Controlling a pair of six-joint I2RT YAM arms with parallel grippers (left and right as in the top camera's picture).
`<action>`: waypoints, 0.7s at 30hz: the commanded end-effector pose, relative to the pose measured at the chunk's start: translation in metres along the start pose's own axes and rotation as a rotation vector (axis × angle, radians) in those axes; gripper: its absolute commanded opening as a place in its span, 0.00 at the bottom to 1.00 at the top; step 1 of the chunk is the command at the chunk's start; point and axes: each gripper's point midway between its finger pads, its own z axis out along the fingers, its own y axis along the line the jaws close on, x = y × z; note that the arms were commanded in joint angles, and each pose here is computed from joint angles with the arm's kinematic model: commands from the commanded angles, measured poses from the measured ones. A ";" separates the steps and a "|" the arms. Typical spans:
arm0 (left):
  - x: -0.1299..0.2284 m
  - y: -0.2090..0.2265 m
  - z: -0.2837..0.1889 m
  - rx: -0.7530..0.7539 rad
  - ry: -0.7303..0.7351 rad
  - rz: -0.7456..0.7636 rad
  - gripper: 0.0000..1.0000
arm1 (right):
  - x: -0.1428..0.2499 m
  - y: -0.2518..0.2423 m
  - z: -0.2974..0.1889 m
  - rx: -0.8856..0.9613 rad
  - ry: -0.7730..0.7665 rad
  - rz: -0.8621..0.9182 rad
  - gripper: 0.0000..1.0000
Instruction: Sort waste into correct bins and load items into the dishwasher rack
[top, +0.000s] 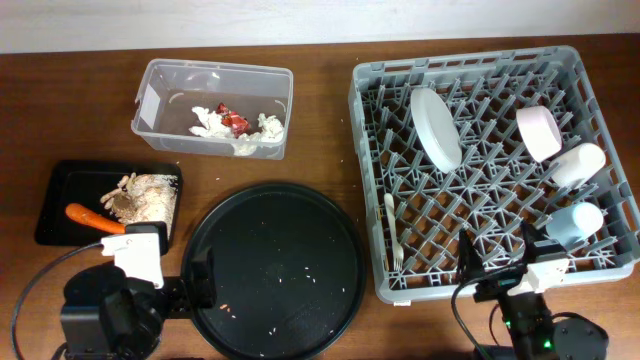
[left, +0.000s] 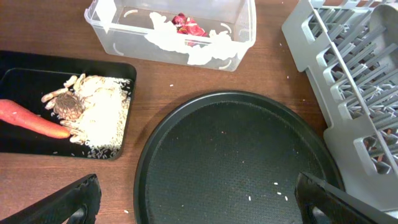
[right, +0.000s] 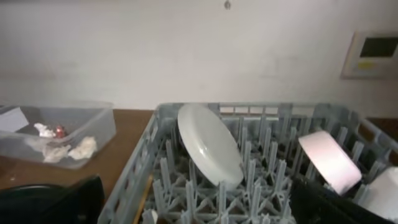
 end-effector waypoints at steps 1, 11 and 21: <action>0.000 0.002 0.000 -0.012 -0.005 0.014 0.99 | 0.001 -0.002 0.008 -0.002 -0.051 -0.006 0.98; 0.000 0.002 0.000 -0.012 -0.005 0.014 0.99 | 0.051 -0.002 0.041 -0.057 -0.146 -0.033 0.98; 0.000 0.002 0.000 -0.012 -0.005 0.014 0.99 | 0.089 0.002 0.044 -0.084 0.002 -0.042 0.98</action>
